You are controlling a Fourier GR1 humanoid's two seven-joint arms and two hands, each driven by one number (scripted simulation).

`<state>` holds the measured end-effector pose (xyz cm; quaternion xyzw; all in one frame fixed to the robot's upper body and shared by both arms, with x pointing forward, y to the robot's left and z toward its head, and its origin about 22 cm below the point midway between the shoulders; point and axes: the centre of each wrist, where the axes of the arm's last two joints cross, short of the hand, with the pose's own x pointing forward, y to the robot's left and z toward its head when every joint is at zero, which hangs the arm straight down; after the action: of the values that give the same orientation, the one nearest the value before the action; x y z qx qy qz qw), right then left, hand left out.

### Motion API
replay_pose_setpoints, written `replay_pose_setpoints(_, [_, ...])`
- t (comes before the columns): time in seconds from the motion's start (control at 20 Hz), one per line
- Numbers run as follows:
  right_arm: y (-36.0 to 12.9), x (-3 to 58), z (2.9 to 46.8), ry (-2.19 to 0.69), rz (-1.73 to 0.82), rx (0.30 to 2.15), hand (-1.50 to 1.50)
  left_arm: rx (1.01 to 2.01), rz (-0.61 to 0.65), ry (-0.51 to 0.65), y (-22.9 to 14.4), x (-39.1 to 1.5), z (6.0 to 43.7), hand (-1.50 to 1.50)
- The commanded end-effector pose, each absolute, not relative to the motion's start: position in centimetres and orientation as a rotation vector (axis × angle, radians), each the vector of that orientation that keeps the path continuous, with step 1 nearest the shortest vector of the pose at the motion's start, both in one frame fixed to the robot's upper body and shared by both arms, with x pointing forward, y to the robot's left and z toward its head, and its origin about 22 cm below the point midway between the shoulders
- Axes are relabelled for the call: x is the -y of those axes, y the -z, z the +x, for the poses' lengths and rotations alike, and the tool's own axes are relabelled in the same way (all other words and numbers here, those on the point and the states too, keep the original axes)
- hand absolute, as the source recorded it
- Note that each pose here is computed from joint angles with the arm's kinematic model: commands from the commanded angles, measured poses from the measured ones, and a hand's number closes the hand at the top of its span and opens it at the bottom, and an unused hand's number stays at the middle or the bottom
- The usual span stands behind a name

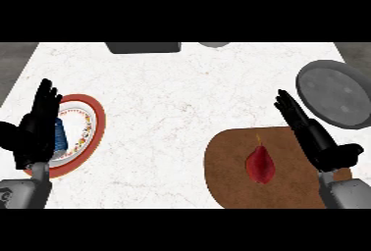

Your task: Pick the pear from the cutting board and place it in the pan

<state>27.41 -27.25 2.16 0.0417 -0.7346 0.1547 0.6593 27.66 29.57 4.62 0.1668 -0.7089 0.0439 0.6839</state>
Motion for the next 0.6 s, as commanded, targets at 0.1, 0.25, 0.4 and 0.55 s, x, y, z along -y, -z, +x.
replay_pose_setpoints(0.1, [-5.5,24.6,30.4,-0.575,-0.048,1.696,1.5,1.528,0.127,0.023,-4.1,-25.7,28.2,0.0])
replay_pose_setpoints(0.25, [-9.4,22.8,32.7,-0.823,-0.199,1.747,1.5,1.453,-0.124,0.105,-2.9,-21.9,27.6,0.0])
replay_pose_setpoints(0.4, [-10.3,26.7,32.5,-1.002,-0.69,1.798,-1.5,1.38,-0.172,0.082,-1.1,-21.5,26.2,0.0])
replay_pose_setpoints(0.55, [-6.8,23.2,32.2,-0.873,-0.64,1.961,-1.5,1.373,-0.216,0.083,-0.5,-21.5,26.3,0.0])
